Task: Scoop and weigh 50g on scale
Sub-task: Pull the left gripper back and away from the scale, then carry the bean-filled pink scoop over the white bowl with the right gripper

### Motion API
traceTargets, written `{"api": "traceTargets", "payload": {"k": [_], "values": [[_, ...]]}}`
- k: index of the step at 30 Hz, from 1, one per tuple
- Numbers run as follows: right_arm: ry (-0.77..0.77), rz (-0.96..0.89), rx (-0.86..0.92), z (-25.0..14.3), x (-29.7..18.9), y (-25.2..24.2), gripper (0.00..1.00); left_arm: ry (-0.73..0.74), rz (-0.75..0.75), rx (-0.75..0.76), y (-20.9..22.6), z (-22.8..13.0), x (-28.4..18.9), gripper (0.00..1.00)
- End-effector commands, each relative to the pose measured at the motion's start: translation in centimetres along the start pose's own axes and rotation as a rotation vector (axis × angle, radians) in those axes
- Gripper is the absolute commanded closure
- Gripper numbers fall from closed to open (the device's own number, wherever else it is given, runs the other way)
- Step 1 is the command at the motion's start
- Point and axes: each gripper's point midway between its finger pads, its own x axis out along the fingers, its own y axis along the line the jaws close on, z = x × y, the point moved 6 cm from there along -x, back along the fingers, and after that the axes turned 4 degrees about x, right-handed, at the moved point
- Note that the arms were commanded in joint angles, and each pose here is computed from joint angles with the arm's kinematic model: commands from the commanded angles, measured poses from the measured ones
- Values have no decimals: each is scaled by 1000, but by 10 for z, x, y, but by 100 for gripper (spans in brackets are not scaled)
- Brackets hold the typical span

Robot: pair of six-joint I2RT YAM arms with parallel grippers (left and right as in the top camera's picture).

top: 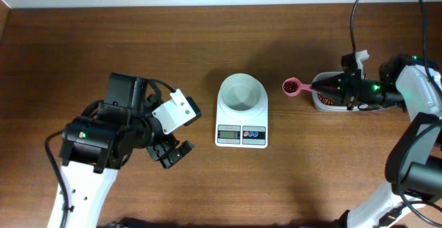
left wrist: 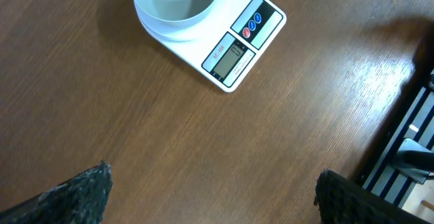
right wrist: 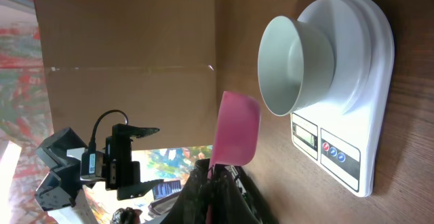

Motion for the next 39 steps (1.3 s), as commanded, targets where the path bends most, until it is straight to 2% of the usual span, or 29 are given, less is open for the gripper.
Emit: {"api": "traceTargets", "payload": {"k": [1,12,29,39], "values": [[2,16,-10,1,2,0,96,-13,-15,16,-1,1,1,1],[20,15,-45,-1,8,1,96,-13,-15,16,-1,1,1,1],[257,13,-93,-33,83,15,96,-13,-15,16,-1,1,1,1],[255,20,-180,-28,89,14,96,-13,-15,16,-1,1,1,1]]}}
